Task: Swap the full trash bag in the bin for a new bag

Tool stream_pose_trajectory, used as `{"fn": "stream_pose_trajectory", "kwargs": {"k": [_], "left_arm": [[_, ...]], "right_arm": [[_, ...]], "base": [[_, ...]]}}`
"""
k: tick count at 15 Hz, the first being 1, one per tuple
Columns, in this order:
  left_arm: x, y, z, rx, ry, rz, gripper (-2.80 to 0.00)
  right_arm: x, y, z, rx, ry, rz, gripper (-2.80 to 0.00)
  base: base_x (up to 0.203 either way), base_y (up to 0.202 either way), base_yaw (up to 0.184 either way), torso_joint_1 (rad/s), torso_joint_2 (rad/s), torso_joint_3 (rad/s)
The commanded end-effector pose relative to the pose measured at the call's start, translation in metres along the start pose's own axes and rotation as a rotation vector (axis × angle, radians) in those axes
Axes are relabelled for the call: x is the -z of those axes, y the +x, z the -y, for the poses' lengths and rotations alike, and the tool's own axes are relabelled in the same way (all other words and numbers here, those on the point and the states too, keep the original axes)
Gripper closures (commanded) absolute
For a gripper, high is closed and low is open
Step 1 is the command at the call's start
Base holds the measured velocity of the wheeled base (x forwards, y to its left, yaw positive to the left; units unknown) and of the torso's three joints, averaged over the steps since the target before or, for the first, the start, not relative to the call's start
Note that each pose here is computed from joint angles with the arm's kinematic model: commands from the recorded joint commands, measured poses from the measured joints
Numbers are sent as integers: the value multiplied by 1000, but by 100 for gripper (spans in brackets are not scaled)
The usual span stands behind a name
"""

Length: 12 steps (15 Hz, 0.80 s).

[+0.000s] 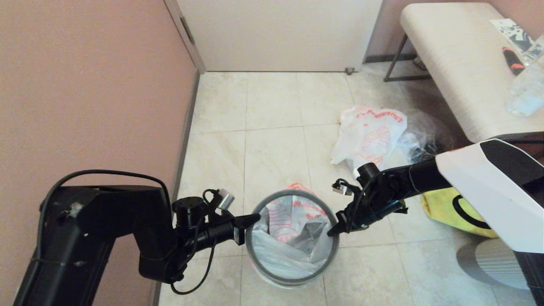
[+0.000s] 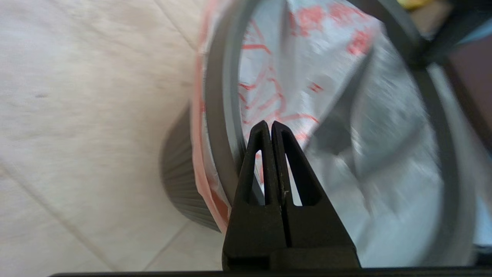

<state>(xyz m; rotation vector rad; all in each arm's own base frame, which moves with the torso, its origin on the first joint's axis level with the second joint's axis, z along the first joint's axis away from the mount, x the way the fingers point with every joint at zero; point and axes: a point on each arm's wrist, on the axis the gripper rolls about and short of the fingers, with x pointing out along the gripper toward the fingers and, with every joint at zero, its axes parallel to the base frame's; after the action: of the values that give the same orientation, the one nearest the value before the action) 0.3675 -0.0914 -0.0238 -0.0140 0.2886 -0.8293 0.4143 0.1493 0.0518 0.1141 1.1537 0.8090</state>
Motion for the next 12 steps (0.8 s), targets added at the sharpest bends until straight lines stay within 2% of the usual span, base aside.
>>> {"fn": "stream_pose_trajectory", "kwargs": {"k": [1,3,4,6,9,11,12], "left_arm": [[-32,-7,12,9,41,69,0],[-62,-28,24,-62,89,150,0],[-77,-41,31,-105,114,197,0],[-123,-75,54,-192,173,325,0],[-178,-128,108,-328,204,504,0],[-185,-163,142,-415,173,551,0],[-182,-180,154,-499,152,560,0]], "right_arm": [[-10,-45,-47,-13,-58,75,0],[-9,-86,-92,5,-76,137,0],[-6,-105,-109,50,-53,170,0],[8,-149,-134,173,20,257,0],[60,-199,-151,402,92,333,0],[104,-224,-160,521,112,378,0],[129,-235,-163,586,121,402,0]], "base": [[0,0,0,0,0,0],[0,0,0,0,0,0],[0,0,0,0,0,0],[0,0,0,0,0,0],[0,0,0,0,0,0],[0,0,0,0,0,0],[0,0,0,0,0,0]]}}
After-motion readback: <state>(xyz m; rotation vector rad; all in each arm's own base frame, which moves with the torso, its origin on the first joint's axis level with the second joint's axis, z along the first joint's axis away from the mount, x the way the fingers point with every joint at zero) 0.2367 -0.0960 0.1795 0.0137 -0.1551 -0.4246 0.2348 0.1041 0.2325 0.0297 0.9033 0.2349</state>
